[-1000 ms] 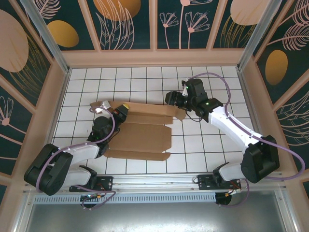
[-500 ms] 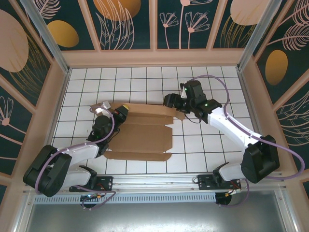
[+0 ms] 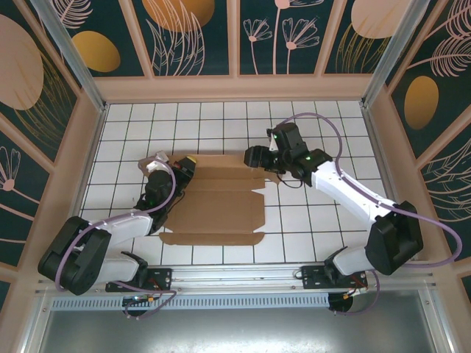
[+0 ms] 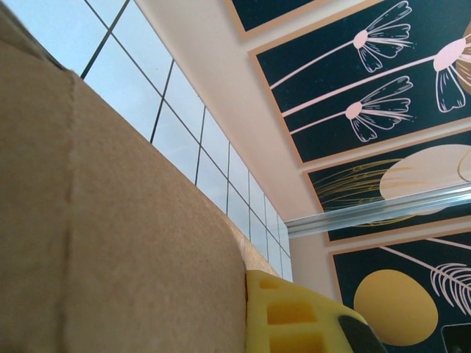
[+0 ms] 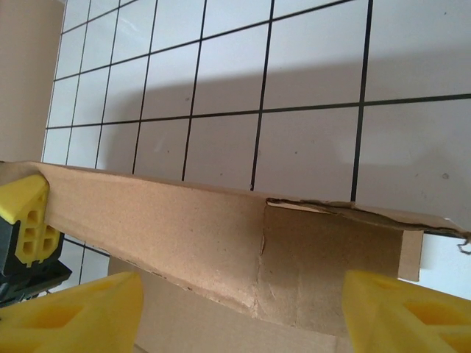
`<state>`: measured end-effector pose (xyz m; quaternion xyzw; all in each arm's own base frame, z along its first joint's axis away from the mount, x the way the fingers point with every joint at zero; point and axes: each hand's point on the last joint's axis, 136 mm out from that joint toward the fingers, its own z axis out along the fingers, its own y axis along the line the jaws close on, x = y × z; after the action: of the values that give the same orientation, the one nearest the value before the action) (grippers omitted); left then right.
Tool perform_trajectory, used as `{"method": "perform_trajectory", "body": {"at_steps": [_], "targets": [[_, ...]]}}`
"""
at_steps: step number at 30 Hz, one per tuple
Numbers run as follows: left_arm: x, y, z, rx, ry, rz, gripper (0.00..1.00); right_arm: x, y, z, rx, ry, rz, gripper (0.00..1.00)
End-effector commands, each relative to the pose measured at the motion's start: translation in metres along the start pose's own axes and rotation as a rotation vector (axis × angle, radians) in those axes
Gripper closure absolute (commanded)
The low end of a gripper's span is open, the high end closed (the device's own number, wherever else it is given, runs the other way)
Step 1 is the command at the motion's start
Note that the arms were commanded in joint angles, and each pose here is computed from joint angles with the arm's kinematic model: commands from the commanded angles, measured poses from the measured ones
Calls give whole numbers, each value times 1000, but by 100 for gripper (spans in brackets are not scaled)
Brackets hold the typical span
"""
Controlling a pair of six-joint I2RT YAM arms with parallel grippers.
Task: Fold the paper box
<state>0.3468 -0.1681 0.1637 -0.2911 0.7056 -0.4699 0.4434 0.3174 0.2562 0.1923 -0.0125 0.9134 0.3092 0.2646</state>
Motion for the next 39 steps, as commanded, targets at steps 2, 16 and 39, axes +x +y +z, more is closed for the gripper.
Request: {"method": "perform_trajectory", "body": {"at_steps": [2, 16, 39], "targets": [[11, 29, -1, -110, 35, 12, 100, 4, 1, 10, -23, 27, 19, 28], [10, 26, -3, -104, 36, 12, 100, -3, 25, 42, -277, 19, 147, 47], [-14, 30, -10, -156, -95, -50, 100, 6, -35, -8, -48, -136, 32, 54]]}}
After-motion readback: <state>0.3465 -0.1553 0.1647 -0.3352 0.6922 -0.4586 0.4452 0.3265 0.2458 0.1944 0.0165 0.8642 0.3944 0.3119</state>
